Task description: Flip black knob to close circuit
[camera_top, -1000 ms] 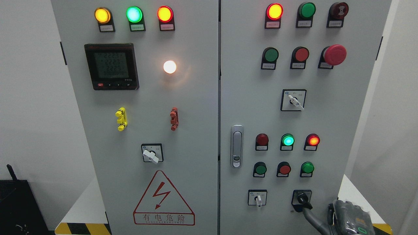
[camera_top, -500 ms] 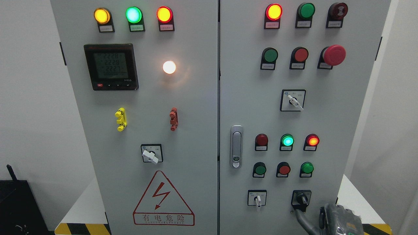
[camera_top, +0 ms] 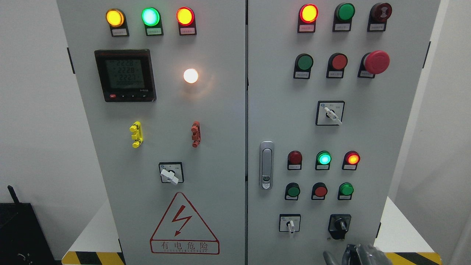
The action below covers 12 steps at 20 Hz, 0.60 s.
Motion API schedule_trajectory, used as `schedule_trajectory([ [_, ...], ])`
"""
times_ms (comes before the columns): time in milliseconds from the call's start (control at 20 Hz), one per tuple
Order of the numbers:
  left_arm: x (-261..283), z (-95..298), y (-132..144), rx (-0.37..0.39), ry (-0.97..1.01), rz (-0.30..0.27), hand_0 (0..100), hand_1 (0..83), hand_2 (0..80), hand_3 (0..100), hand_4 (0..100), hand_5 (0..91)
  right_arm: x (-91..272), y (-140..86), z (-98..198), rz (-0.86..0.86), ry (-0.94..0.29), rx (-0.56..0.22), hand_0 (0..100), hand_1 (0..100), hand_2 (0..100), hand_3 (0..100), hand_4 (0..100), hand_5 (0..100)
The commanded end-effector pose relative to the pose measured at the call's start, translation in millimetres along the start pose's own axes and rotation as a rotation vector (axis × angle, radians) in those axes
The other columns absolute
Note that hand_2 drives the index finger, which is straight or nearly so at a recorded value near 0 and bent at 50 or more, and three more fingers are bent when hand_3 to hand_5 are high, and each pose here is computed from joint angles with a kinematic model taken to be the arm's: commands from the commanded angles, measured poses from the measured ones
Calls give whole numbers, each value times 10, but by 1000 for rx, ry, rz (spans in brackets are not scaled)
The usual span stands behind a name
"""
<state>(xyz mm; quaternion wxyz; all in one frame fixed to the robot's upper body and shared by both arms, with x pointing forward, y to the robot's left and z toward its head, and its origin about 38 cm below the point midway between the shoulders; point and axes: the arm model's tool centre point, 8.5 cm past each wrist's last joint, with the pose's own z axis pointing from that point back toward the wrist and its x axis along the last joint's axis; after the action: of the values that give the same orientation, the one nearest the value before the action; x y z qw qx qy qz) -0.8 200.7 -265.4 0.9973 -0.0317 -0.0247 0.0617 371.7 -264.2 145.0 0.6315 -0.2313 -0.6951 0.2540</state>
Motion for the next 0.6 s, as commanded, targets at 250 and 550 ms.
schedule_trajectory([
  [250, -7, 0, 1, 1, 2, 0, 120, 556, 0, 0, 0, 0, -166, -508, 1288, -811, -217, 15, 0, 0, 0, 0, 0, 0],
  [550, 8, -1, -1, 0, -1, 0, 120, 556, 0, 0, 0, 0, -190, -479, 1474, -855, -254, 51, 0, 0, 0, 0, 0, 0],
])
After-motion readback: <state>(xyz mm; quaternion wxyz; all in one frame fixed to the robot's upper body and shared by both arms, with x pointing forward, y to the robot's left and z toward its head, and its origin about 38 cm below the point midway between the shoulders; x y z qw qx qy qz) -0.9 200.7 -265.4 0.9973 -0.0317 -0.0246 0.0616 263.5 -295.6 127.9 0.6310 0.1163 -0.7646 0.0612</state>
